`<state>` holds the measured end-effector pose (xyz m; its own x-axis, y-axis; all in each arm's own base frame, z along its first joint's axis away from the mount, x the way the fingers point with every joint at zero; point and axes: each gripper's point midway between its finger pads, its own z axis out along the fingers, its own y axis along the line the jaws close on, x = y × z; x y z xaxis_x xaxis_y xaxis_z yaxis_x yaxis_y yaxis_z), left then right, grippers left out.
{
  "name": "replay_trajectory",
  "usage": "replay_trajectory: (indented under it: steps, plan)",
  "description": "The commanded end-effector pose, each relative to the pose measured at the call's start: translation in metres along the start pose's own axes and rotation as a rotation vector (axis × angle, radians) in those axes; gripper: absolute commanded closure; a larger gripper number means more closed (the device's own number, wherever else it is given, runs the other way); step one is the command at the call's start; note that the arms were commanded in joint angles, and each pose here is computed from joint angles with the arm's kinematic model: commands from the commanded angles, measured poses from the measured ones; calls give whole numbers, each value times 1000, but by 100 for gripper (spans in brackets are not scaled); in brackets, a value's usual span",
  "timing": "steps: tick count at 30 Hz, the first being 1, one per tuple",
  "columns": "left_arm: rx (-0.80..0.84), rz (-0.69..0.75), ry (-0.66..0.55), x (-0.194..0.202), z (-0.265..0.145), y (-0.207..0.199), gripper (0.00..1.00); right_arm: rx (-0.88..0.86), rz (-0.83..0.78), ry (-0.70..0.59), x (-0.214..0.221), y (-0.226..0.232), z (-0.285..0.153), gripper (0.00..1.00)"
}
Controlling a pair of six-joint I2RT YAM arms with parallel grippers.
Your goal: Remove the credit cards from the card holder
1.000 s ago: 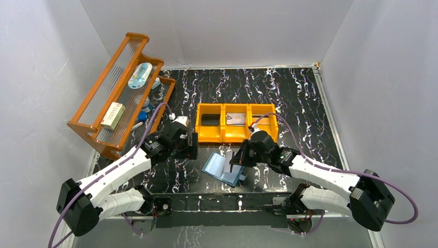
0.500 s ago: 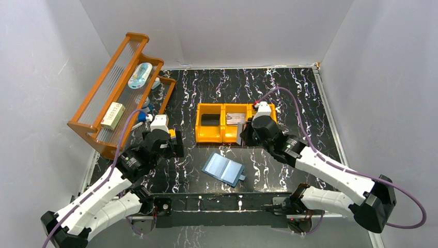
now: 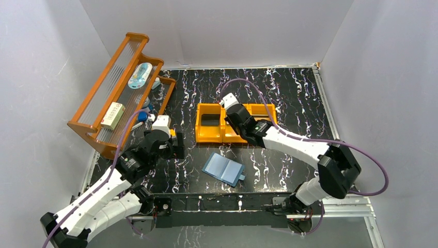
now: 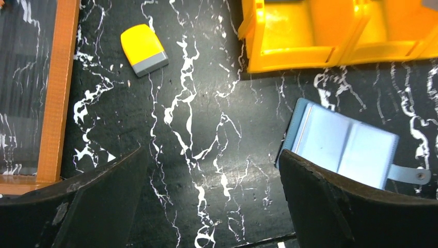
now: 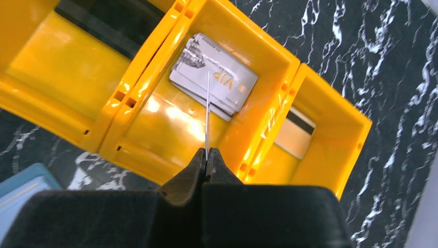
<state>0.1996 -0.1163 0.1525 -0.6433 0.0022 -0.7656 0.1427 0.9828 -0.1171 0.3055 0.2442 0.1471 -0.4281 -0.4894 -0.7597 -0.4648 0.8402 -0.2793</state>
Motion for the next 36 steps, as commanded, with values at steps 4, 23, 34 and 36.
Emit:
replay_trajectory:
  steps: [4, 23, 34, 36]
  plan:
    - [-1, -50, -136, -23, -15, 9, 2, 25, -232, -86, -34, -14, 29, 100]
    - [-9, -50, -122, -19, -12, 9, 2, -62, -544, 35, -24, -18, 89, 100]
    - [-23, -33, -96, -16, -7, 9, 2, -54, -610, 31, -10, -13, 106, 98]
    - [-24, -32, -91, -15, -7, 9, 2, -57, -639, 44, -1, -13, 110, 97]
